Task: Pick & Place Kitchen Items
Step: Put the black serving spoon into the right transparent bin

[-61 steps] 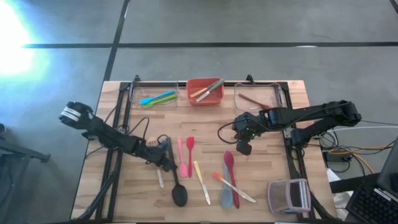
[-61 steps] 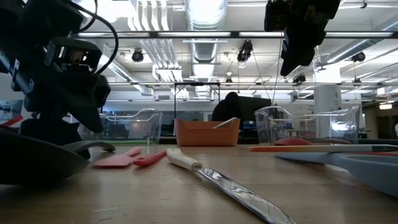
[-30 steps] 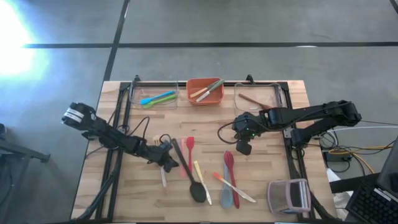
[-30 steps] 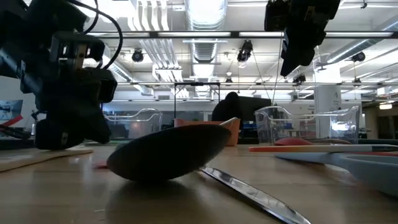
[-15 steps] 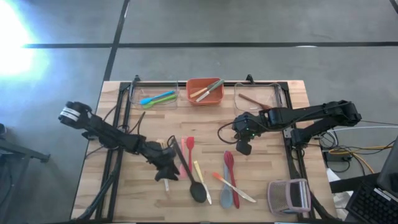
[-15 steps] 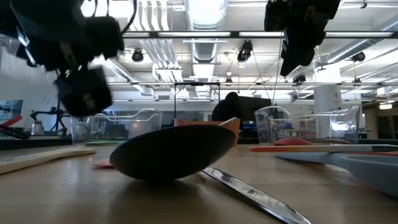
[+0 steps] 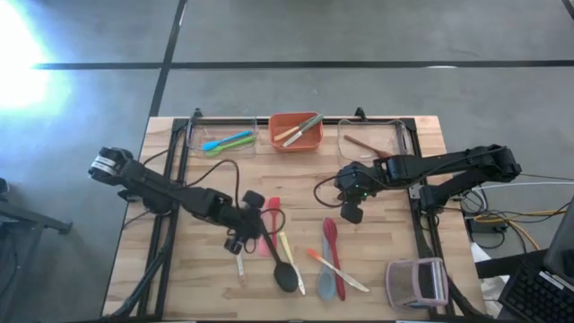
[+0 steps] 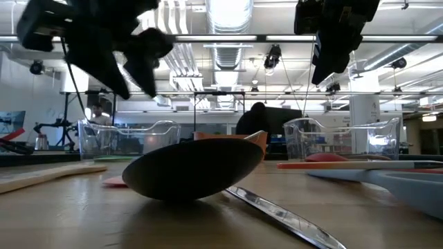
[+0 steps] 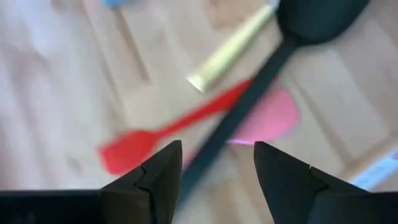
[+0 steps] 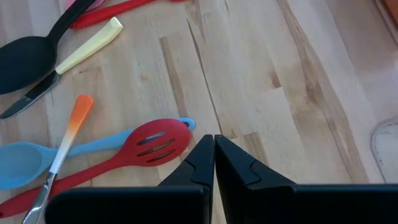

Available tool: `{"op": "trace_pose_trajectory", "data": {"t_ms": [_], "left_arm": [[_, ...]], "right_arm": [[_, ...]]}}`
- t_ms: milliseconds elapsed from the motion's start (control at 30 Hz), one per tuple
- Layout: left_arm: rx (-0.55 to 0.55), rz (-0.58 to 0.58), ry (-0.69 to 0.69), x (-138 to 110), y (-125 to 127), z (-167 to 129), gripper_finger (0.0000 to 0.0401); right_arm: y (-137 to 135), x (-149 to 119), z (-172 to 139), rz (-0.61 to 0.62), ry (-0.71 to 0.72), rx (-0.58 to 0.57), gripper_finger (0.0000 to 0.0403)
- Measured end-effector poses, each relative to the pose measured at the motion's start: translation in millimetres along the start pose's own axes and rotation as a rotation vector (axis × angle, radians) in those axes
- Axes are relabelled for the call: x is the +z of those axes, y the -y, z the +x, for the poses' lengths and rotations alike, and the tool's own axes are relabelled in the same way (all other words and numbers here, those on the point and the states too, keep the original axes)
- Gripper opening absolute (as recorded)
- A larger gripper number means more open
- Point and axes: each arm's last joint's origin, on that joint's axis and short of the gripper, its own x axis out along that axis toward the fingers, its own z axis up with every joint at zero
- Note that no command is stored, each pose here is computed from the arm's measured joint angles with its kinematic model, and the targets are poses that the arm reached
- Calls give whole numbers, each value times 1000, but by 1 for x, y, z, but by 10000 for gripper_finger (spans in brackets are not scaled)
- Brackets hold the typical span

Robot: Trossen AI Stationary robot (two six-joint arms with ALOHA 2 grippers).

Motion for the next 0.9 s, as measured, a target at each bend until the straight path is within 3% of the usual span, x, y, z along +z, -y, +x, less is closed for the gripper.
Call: {"op": "trace_pose_trajectory", "data": {"t_ms": [133, 267, 600, 900], "left_arm": [[48, 94, -15, 5, -4, 0, 202], [53, 101, -48, 2, -8, 7, 202], [6, 149, -134, -1, -5, 35, 202], [-56, 158, -133, 4, -2, 49, 202]], "right_arm": [[0, 0, 0, 0, 0, 0, 8], [0, 0, 0, -4, -1, 0, 8], [0, 0, 0, -4, -2, -1, 8], [0, -1, 0, -7, -7, -2, 8]]}}
